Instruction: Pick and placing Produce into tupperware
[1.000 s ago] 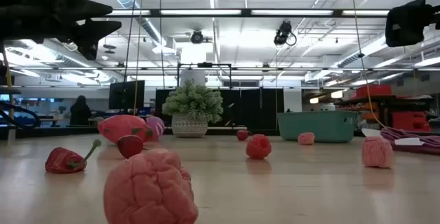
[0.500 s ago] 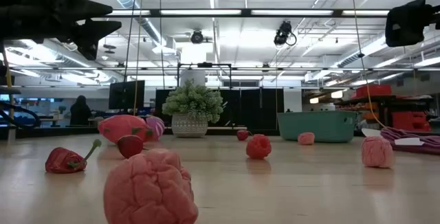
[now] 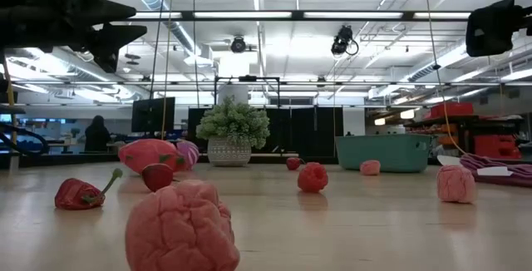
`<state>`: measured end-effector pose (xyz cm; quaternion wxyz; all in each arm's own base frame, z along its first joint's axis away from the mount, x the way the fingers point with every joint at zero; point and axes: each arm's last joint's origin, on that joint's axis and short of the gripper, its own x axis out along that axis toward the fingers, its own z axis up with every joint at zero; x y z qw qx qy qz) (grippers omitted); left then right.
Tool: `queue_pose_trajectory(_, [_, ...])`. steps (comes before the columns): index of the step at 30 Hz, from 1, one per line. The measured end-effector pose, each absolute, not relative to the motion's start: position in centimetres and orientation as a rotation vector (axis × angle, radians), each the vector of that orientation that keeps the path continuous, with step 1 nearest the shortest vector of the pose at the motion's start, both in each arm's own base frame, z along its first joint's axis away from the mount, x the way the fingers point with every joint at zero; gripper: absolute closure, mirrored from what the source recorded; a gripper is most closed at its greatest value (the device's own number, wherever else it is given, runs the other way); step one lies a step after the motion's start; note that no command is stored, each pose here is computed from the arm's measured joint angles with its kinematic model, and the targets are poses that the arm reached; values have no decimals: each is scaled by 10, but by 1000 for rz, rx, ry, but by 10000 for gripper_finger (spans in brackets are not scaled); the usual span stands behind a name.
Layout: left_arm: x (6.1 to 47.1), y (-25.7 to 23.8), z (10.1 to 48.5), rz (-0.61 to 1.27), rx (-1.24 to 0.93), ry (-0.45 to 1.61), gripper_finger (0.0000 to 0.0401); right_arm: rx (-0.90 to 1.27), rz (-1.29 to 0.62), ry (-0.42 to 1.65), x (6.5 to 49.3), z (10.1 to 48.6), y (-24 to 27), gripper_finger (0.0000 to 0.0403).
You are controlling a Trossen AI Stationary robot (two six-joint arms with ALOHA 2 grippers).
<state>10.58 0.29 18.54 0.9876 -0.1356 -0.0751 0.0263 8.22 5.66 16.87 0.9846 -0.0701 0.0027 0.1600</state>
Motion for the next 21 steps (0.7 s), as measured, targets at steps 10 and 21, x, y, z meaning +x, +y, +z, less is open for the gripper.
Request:
queue_pose_trajectory(10, [106, 3, 185, 53, -272, -151, 224, -141, 322, 6, 82, 169, 57, 123])
queue_pose_trajectory(21, [106, 3, 185, 52, -273, -151, 218, -141, 322, 5, 82, 169, 57, 123])
